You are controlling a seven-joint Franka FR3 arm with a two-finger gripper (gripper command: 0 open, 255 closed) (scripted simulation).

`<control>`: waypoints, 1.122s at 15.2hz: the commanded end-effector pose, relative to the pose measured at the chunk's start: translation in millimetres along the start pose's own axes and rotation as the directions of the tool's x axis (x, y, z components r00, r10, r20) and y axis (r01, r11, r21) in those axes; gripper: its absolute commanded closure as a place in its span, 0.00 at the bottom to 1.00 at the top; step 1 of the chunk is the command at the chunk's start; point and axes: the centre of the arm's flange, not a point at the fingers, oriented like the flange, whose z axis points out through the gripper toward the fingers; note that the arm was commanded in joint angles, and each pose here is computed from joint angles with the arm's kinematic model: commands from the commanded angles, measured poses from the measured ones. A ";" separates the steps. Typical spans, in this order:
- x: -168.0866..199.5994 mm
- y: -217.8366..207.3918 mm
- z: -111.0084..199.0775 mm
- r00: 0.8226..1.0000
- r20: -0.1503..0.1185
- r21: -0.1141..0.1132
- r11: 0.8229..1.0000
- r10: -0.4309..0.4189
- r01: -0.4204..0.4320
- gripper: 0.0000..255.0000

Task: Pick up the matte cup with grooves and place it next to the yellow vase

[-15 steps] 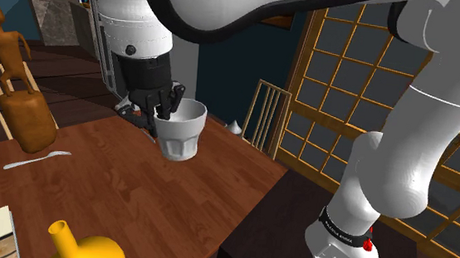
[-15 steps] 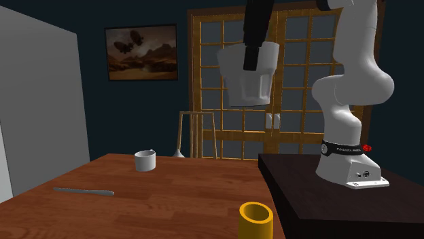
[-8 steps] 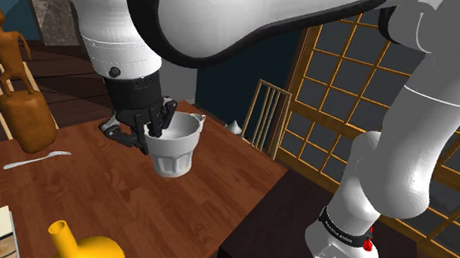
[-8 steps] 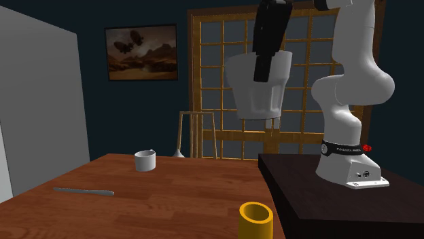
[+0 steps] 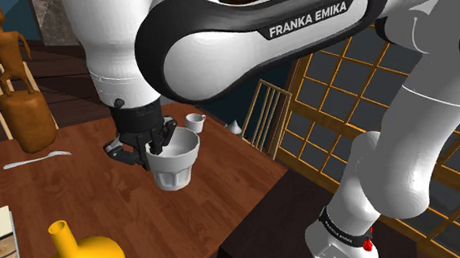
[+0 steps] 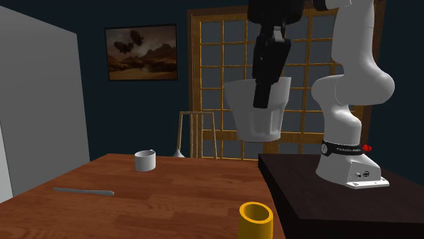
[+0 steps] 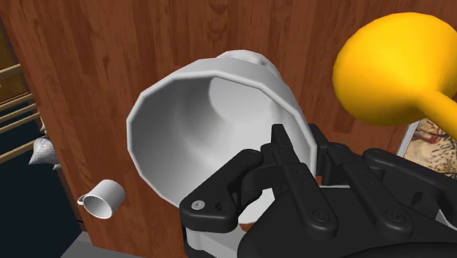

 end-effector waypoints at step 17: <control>-8.8 -17.1 93.9 1.000 -0.001 0.001 1.000 0.000 0.000 1.00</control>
